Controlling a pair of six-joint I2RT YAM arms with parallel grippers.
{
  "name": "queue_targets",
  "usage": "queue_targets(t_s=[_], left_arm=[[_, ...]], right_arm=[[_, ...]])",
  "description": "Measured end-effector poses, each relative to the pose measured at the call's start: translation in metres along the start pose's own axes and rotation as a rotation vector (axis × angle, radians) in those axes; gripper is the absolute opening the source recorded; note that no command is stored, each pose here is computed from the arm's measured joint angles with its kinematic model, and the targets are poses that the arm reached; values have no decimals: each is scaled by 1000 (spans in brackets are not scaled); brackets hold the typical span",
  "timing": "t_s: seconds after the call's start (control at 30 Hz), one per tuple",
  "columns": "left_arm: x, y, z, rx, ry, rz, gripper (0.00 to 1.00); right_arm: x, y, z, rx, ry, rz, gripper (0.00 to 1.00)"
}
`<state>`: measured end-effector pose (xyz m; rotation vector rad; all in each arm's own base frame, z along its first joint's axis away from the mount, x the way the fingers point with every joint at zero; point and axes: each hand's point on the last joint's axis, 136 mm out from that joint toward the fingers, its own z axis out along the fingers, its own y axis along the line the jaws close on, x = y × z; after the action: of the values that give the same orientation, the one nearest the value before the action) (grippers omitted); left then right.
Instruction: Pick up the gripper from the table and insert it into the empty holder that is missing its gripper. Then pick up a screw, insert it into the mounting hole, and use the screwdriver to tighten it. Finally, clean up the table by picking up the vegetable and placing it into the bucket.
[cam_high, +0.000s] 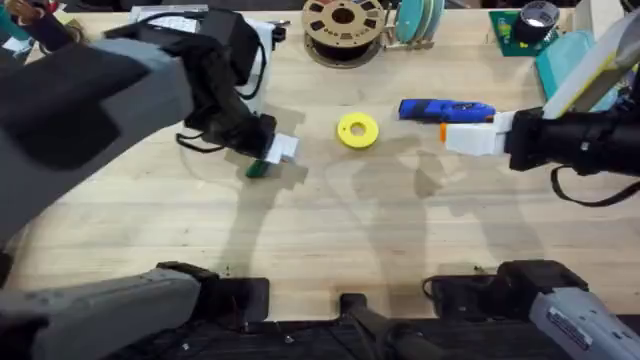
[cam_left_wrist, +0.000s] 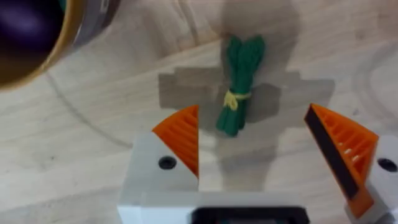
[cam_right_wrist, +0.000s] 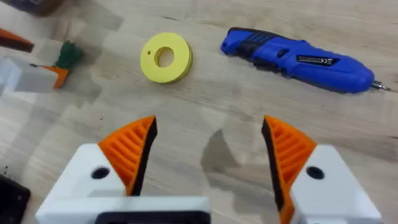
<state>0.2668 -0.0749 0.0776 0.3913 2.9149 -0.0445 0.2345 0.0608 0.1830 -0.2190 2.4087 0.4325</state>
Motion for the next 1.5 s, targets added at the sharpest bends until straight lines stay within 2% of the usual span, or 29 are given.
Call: queue_targets(t_s=[0.13,0.43,0.47,0.53,0.6,0.67,0.7,0.93,1.07,1.17,1.33,1.5], left_arm=[[-8,0,19,0,15,1,985],[-5,1,47,3,84,-4,977],[-5,1,47,7,84,-7,925],[-6,1,47,6,83,-9,729],[-5,1,47,7,86,-8,387],[-5,1,47,6,87,-7,106],[-5,2,47,5,86,-5,29],[-5,2,46,5,88,-5,15],[-9,3,35,-1,104,-5,13],[-31,5,15,-15,52,-15,13],[-78,16,-40,-64,-142,-45,12],[-105,43,-99,-142,-322,-107,12]], right_arm=[[0,0,0,0,0,0,995],[0,0,0,0,0,0,996],[0,0,0,0,0,0,996],[0,0,0,0,0,0,996],[0,0,0,0,0,0,996],[0,0,0,0,0,0,996],[0,0,0,0,0,0,996],[0,0,0,0,0,0,996],[0,0,0,0,0,0,995],[0,0,0,0,0,0,995],[0,0,0,0,0,0,996],[0,0,0,0,0,0,996]])
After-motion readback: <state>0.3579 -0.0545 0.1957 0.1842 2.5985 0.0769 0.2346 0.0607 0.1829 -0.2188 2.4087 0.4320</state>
